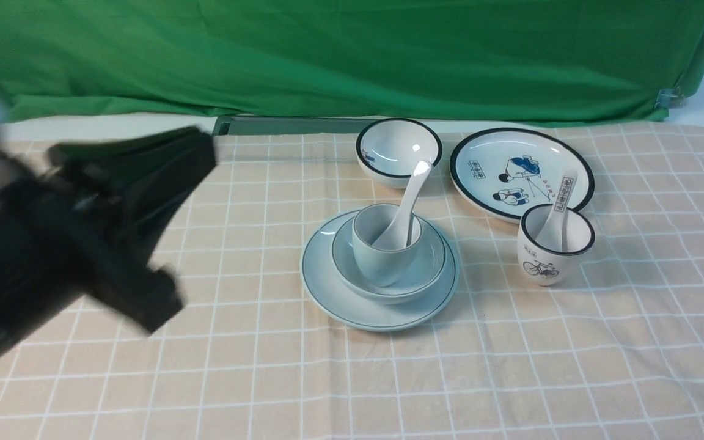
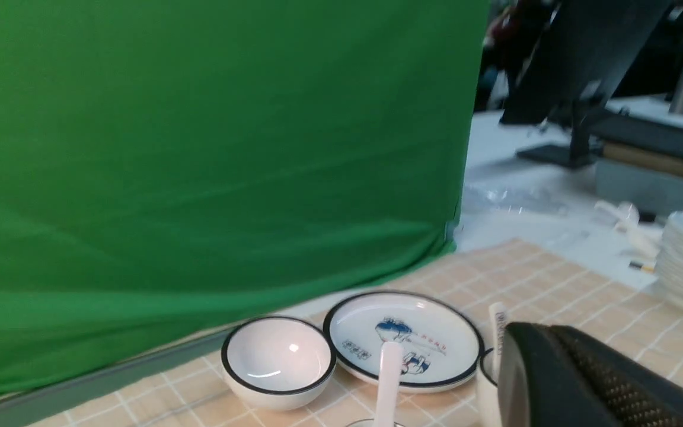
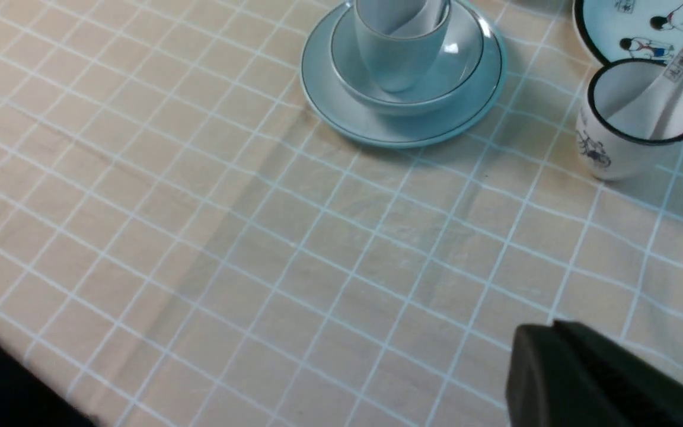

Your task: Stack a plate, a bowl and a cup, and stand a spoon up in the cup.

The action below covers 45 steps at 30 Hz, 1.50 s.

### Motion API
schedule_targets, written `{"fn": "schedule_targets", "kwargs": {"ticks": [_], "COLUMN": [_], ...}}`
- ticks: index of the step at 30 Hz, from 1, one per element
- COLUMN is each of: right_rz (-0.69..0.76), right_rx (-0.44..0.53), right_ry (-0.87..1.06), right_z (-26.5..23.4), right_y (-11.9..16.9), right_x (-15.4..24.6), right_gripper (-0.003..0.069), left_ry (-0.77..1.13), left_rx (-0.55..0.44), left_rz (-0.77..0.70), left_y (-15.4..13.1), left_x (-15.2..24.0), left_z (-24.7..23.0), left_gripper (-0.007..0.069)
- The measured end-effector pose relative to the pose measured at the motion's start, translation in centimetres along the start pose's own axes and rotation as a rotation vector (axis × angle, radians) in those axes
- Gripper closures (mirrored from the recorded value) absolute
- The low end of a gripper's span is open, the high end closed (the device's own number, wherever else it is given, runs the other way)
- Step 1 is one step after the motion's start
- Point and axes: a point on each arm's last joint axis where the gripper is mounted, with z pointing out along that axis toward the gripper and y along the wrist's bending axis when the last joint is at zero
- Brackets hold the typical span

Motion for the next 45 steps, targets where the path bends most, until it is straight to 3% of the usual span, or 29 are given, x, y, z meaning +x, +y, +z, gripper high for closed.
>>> {"fn": "schedule_targets", "kwargs": {"ticks": [2, 6, 22, 25, 30, 34, 37, 41, 45], "right_rz": [0.050, 0.080, 0.097, 0.116, 0.074, 0.128, 0.159, 0.151, 0.131], "right_rx": [-0.006, -0.008, -0.006, 0.062, 0.208, 0.326, 0.386, 0.420, 0.429], "right_ry": [-0.046, -0.058, -0.059, -0.065, -0.175, -0.348, -0.372, -0.370, -0.385], "right_z": [-0.4, -0.3, 0.1, 0.2, 1.5, 4.6, 6.6, 8.7, 8.9], "right_y": [-0.2, -0.4, -0.5, -1.0, -2.3, -3.4, -4.0, -4.4, -4.5], "right_x": [1.9, 3.4, 4.2, 4.4, 5.3, 9.5, 12.9, 16.1, 16.3], "right_gripper": [0.0635, 0.0631, 0.0574, 0.0573, 0.0636, 0.0642, 0.0642, 0.0642, 0.0642], "left_ry": [-0.077, -0.119, 0.069, 0.101, 0.138, 0.142, 0.143, 0.144, 0.146], "left_rx": [0.003, 0.003, -0.005, -0.010, -0.021, -0.023, -0.023, -0.023, -0.024], "left_rz": [0.006, 0.030, 0.042, 0.041, 0.041, 0.041, 0.041, 0.041, 0.041], "left_y": [-0.2, -0.2, 0.2, 0.2, 0.3, 0.3, 0.4, 0.4, 0.4], "left_x": [1.1, 2.8, 11.0, 11.8, 12.1, 12.1, 12.1, 12.2, 12.2], "left_z": [-3.9, -6.4, -7.8, -7.9, -7.9, -7.9, -7.9, -7.9, -7.9], "left_gripper": [0.0615, 0.0615, 0.0615, 0.0615, 0.0615, 0.0615, 0.0615, 0.0615, 0.0615]}}
